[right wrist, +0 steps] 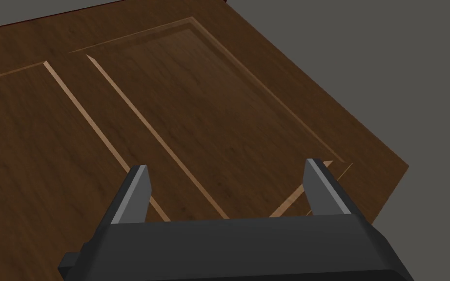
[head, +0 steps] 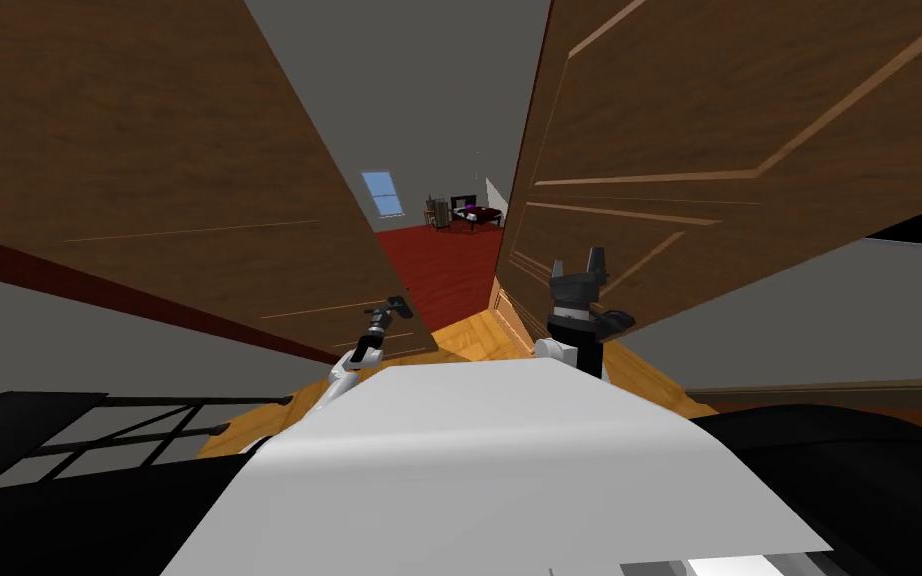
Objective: Pull the door open
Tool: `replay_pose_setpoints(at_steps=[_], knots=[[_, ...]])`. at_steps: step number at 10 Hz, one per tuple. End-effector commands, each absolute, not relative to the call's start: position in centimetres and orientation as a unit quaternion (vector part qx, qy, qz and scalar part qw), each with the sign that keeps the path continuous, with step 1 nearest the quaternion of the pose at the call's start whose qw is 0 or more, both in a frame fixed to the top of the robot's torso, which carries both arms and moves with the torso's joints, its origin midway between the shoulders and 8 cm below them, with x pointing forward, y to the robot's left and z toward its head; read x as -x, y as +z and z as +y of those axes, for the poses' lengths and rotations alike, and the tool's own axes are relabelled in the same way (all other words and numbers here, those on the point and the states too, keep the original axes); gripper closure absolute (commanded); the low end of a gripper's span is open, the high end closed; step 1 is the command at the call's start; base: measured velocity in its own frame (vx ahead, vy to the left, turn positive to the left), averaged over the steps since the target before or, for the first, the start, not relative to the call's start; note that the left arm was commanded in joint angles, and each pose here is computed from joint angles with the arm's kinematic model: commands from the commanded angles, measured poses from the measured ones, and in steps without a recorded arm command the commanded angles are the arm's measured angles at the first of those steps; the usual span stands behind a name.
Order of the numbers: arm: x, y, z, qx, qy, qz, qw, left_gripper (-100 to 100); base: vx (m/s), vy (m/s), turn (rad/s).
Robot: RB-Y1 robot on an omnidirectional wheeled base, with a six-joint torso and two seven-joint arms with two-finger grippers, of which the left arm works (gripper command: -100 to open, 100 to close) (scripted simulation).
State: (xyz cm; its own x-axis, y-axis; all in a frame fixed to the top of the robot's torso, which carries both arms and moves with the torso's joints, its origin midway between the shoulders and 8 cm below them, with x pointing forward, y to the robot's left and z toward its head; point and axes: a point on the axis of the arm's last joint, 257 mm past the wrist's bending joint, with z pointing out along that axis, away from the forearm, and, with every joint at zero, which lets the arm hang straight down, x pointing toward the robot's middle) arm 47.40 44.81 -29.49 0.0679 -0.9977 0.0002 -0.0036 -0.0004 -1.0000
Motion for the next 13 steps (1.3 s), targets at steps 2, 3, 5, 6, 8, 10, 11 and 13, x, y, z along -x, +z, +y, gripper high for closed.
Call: replay_pose_setpoints(at_steps=[2, 3, 5, 6, 8, 10, 11, 13], knots=[[-46.7, -29.6, 44.6, 0.512, -0.487, 0.489, 0.51, 100, -0.11, 0.023, -0.087], [-46.3, -29.5, 44.6, 0.509, -0.491, 0.492, 0.508, 100, -0.231, 0.083, -0.143], [-45.3, -29.4, 44.5, 0.501, -0.498, 0.499, 0.502, 100, -0.225, 0.088, -0.126], [-44.8, -29.3, 44.4, 0.497, -0.502, 0.503, 0.498, 100, -0.208, 0.056, -0.091], [-43.9, -29.3, 44.2, 0.491, -0.509, 0.509, 0.491, 100, -0.229, 0.081, -0.106], [-43.2, -29.6, 43.9, 0.488, -0.512, 0.514, 0.485, 100, -0.145, 0.047, -0.087], [-43.0, -29.6, 44.0, 0.486, -0.514, 0.515, 0.484, 100, -0.212, 0.071, -0.187], [-42.0, -29.5, 44.1, 0.479, -0.519, 0.52, 0.479, 100, -0.194, 0.1, -0.132]])
